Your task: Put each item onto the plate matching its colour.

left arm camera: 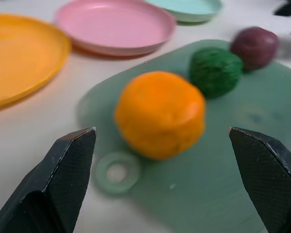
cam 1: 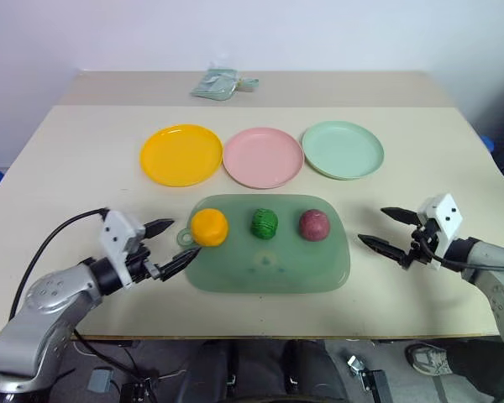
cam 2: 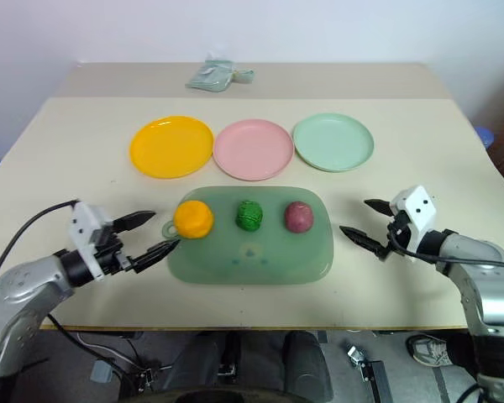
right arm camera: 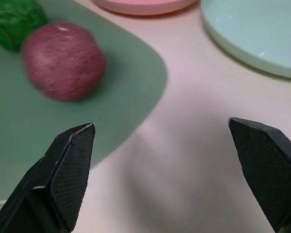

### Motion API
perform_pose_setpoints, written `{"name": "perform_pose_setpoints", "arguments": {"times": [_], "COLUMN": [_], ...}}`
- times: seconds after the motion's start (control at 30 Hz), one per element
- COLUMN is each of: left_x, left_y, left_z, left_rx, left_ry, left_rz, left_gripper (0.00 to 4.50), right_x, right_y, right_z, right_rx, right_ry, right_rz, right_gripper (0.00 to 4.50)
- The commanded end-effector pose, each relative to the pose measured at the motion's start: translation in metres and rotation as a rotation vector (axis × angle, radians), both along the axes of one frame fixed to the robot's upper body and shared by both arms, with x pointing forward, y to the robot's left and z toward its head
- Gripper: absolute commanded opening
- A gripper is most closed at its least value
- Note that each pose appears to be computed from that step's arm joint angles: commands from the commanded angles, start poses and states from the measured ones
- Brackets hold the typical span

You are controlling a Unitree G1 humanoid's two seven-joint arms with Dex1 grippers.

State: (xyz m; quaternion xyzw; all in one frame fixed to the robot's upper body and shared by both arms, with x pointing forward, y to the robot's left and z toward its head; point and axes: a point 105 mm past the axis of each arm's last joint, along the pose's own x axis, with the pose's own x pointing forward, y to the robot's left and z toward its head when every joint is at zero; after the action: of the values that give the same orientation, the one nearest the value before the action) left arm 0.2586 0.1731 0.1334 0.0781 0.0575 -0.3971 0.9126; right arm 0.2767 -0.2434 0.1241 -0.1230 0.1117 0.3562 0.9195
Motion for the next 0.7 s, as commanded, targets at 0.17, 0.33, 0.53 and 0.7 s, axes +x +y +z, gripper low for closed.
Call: {"name": "perform_pose_setpoints", "arguments": {"times": [0.17, 0.33, 0.53, 0.7], "left_x": [0.030, 0.045, 0.055, 0.081], "left_y": [-0.008, -0.021, -0.023, -0.003], "left_z": [-0.009, -0.014, -0.019, 0.006], "left_rx": [0.071, 0.071, 0.057, -0.019], "left_ry": [-0.015, -0.016, 0.005, -0.108], "left_rz": [-0.085, -0.142, -0.149, 0.068], "left_gripper": [4.50, 4.50, 3.71, 3.21], "right_x": [-0.037, -0.049, -0.056, -0.053], "right_y": [0.039, 0.065, 0.081, 0.089], "right_z": [0.019, 0.015, 0.011, 0.017], "right_rx": [0.028, 0.067, 0.093, 0.107], "right_ry": [-0.027, -0.025, -0.021, -0.037], "right_rz": [0.150, 0.170, 0.164, 0.181], "right_gripper": [4.47, 4.47, 4.50, 4.50]}}
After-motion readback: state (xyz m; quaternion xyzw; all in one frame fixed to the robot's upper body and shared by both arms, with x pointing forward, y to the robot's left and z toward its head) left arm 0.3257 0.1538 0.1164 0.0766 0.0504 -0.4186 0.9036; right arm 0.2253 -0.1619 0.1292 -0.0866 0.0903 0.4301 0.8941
